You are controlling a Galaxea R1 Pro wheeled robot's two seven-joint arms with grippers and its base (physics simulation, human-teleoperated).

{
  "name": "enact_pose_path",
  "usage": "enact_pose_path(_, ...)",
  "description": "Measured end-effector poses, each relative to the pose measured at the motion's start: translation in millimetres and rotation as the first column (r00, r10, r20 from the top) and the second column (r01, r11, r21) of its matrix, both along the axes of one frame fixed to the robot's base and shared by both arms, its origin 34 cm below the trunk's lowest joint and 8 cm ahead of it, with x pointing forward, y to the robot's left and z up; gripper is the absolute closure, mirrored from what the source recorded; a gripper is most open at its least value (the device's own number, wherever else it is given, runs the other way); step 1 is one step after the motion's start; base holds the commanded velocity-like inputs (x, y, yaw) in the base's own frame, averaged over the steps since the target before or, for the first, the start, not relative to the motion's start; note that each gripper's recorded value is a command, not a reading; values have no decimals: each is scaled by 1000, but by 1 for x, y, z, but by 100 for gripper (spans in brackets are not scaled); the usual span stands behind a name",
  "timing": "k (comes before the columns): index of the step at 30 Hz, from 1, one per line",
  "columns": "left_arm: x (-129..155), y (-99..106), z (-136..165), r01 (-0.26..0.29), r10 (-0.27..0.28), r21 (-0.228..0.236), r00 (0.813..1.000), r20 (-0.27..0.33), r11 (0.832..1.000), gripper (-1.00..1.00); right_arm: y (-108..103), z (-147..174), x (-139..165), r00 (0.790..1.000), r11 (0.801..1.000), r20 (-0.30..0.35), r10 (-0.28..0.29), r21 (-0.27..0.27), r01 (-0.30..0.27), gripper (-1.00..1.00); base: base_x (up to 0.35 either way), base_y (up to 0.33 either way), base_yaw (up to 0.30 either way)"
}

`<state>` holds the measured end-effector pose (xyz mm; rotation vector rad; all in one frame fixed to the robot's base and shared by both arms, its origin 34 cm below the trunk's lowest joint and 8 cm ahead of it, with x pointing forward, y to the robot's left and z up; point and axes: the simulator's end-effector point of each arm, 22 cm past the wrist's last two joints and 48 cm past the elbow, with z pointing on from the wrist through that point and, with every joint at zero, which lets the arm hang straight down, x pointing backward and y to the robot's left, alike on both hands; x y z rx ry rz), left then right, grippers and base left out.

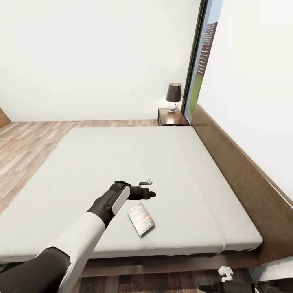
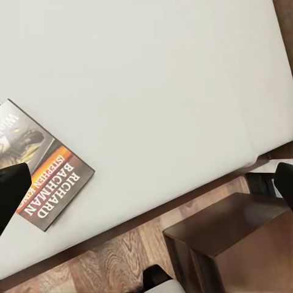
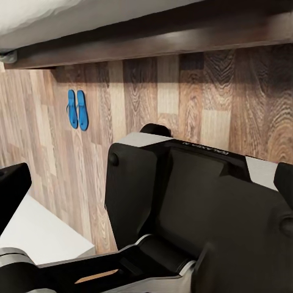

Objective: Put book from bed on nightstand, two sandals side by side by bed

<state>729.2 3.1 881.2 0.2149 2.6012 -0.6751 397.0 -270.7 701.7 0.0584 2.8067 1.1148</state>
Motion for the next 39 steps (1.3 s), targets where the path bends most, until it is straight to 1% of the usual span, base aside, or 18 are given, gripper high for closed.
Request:
enact_pose_path(14,0,0,-1,-1,1,-1,1000,-1,1000,-100,0,0,0,1000,1000,-2,0,2,0,-100,0,0,0)
enact_pose_path(39,-5,0,-25,0,0,-2,999,-41,1000,-100,0,-11,-12,999,1000,-40,0,2,0,-100,0,0,0)
